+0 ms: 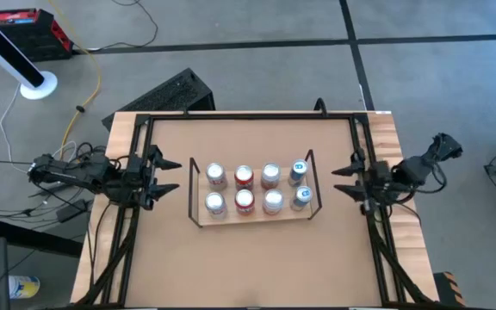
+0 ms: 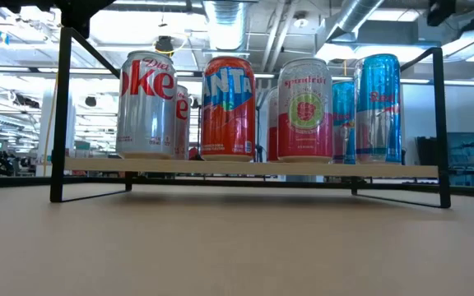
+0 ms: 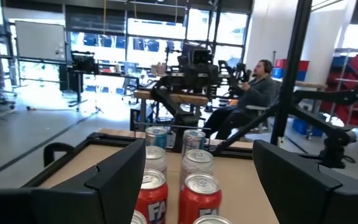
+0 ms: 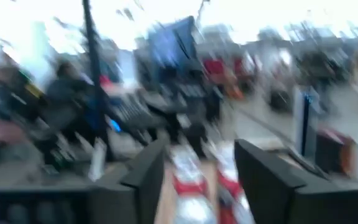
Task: Place canned beverage on shelf
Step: Return to Home Position
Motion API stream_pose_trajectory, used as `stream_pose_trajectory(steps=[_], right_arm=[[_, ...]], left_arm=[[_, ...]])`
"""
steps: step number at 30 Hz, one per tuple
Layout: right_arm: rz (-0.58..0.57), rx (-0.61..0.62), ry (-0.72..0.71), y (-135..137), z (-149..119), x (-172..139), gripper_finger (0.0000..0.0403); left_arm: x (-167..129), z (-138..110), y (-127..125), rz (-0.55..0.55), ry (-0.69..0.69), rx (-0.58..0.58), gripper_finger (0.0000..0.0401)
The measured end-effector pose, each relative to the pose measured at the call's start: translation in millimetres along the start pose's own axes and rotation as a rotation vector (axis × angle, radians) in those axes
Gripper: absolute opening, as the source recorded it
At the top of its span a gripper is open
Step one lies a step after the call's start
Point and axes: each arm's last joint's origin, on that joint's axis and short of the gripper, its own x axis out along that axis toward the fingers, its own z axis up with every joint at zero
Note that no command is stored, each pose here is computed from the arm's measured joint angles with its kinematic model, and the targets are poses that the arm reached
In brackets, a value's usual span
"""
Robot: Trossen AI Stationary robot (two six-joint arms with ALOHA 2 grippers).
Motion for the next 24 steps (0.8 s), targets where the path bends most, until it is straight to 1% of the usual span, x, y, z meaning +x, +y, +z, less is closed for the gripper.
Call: stream_pose_trajectory(steps=[4, 5, 6, 10, 13, 16, 20, 24], right_arm=[[0.003, -0.016, 0.032, -1, -18, -3, 0.0052], [0.002, -0.017, 0.043, -1, -22, -3, 0.0027], [0.0, -0.012, 0.052, -1, -26, -3, 0.0018], [-0.002, 0.025, 0.107, -1, -43, -4, 0.0024], [-0.003, 0.041, 0.144, -1, -60, -6, 0.0017], [-0.005, 0.05, 0.166, -2, -76, -9, 0.0016], [-0.007, 0.076, 0.147, -5, -87, -14, 0.0017], [0.006, 0.1, 0.121, -6, -92, -19, 0.0019]], left_arm=[[-1, 0, 1, 0.015, 0.002, 0.024, 0.0279], [-1, -1, 1, 0.02, 0.008, 0.031, 0.0279], [-1, -2, 1, 0.026, 0.021, 0.039, 0.0279], [-1, -8, 2, 0.032, 0.083, 0.057, 0.0279], [-1, -11, 1, 0.027, 0.109, 0.057, 0.0279], [-1, -13, 1, 0.025, 0.084, 0.057, 0.0279], [-2, -32, 2, 0.013, 0.057, 0.056, 0.0279], [-7, -48, 4, 0.021, 0.023, 0.038, 0.0279]])
